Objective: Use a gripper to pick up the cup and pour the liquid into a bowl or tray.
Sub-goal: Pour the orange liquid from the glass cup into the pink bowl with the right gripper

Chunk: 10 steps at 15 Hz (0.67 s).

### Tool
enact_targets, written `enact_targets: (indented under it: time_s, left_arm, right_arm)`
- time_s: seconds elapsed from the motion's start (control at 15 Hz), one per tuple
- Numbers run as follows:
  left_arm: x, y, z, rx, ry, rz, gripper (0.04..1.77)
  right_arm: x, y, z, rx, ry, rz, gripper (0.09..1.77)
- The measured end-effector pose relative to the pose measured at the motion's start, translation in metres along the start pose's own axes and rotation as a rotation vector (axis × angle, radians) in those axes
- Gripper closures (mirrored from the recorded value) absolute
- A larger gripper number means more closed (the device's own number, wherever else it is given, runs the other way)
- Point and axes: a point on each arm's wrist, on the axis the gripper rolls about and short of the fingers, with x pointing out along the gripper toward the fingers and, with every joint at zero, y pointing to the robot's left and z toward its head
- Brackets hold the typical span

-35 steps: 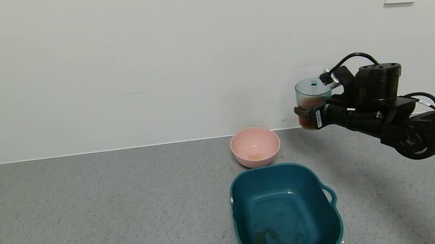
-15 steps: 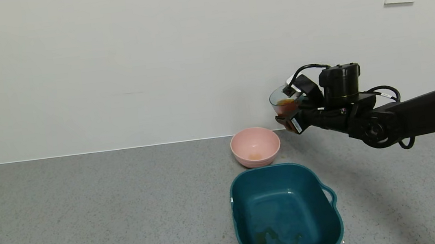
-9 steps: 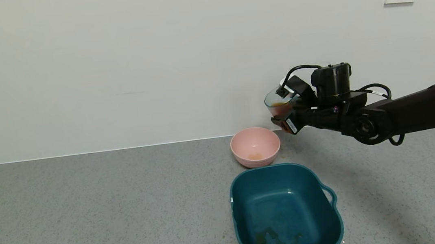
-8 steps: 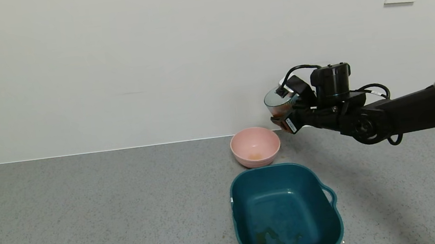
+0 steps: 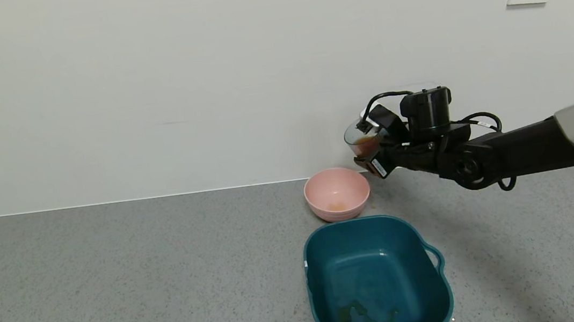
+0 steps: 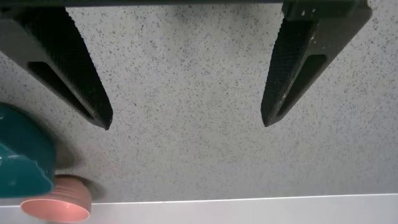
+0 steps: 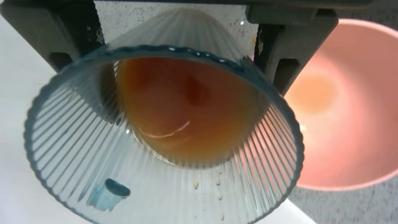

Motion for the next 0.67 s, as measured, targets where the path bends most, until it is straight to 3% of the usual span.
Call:
enact_targets:
  time_s: [0.67]
  left_arm:
    - [0.0,0.0,0.0,0.0,0.0,0.0,0.09]
  right_arm:
    - [0.0065,0.0007,-0.0025,-0.062,0.039,-0.002,0.51]
